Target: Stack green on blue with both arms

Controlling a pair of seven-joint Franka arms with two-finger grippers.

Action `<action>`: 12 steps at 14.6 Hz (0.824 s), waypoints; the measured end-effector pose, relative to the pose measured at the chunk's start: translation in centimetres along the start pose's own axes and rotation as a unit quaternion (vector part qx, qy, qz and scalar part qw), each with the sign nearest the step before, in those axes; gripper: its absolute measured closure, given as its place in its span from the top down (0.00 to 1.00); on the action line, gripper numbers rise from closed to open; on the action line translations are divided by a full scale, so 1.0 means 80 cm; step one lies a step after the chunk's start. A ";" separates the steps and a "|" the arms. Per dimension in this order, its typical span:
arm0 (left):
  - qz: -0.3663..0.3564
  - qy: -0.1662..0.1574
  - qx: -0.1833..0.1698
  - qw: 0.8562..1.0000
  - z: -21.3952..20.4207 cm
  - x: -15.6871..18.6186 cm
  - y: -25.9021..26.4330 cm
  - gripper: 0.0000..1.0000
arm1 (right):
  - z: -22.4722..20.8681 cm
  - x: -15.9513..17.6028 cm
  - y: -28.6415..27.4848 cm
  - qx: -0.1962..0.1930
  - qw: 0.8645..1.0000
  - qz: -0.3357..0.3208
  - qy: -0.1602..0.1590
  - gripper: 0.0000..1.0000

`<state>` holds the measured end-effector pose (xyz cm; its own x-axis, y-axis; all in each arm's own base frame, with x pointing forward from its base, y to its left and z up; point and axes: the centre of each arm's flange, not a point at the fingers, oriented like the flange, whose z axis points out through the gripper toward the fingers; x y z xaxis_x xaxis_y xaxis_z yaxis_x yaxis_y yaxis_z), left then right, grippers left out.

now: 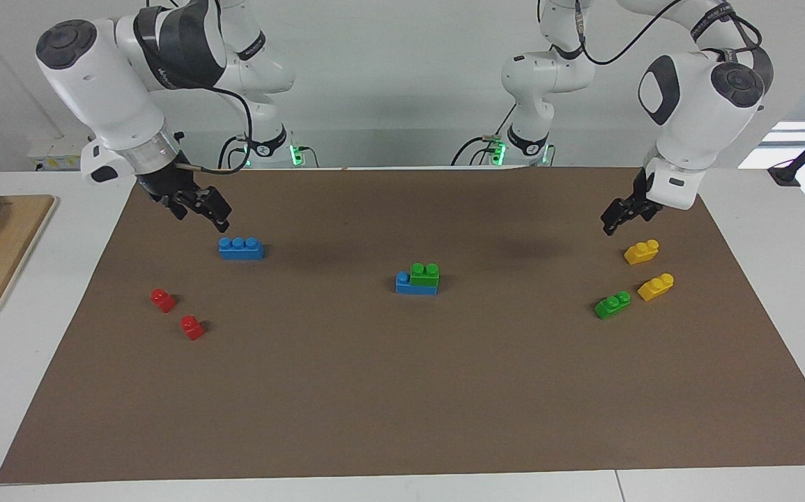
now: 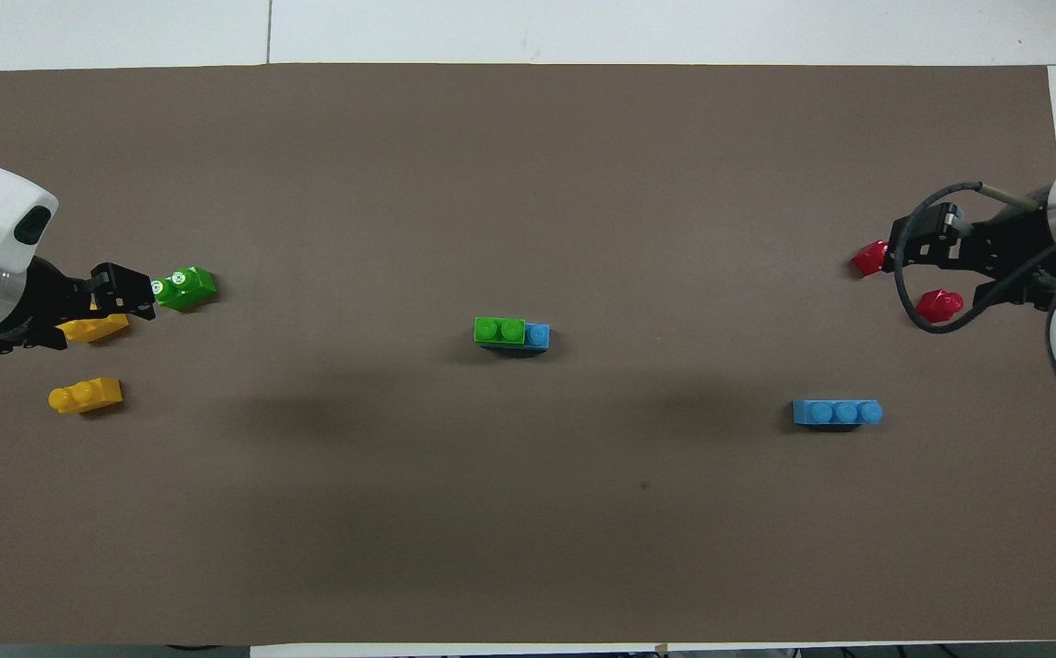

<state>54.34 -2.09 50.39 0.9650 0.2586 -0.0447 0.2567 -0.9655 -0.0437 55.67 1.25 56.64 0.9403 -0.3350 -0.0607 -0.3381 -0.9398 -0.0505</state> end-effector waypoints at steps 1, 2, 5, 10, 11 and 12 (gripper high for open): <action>0.003 0.000 0.000 1.000 0.000 -0.001 0.004 1.00 | -0.004 -0.006 0.003 -0.007 1.000 -0.017 -0.006 1.00; 0.007 0.002 0.000 1.000 -0.001 -0.002 0.008 1.00 | -0.008 -0.011 0.006 -0.011 0.999 -0.030 -0.012 1.00; 0.030 0.011 -0.002 0.999 -0.011 -0.003 0.017 1.00 | -0.022 -0.019 0.015 -0.018 0.997 -0.079 -0.009 1.00; 0.072 0.007 -0.002 0.997 -0.026 0.011 0.021 1.00 | -0.030 -0.023 0.022 -0.020 0.995 -0.100 -0.006 1.00; 0.087 0.004 -0.002 0.996 -0.024 0.013 0.022 1.00 | -0.030 -0.023 0.022 -0.020 0.995 -0.100 -0.006 1.00; 0.102 0.003 -0.002 0.995 -0.023 0.014 0.022 1.00 | -0.030 -0.022 0.023 -0.022 0.995 -0.100 -0.006 1.00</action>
<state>55.98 -3.56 52.14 0.9973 0.0575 -0.0463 0.0561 -0.9979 -0.0310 53.46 -0.03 59.02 0.9880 -0.1402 -0.0653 -0.1417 -0.9897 -0.0189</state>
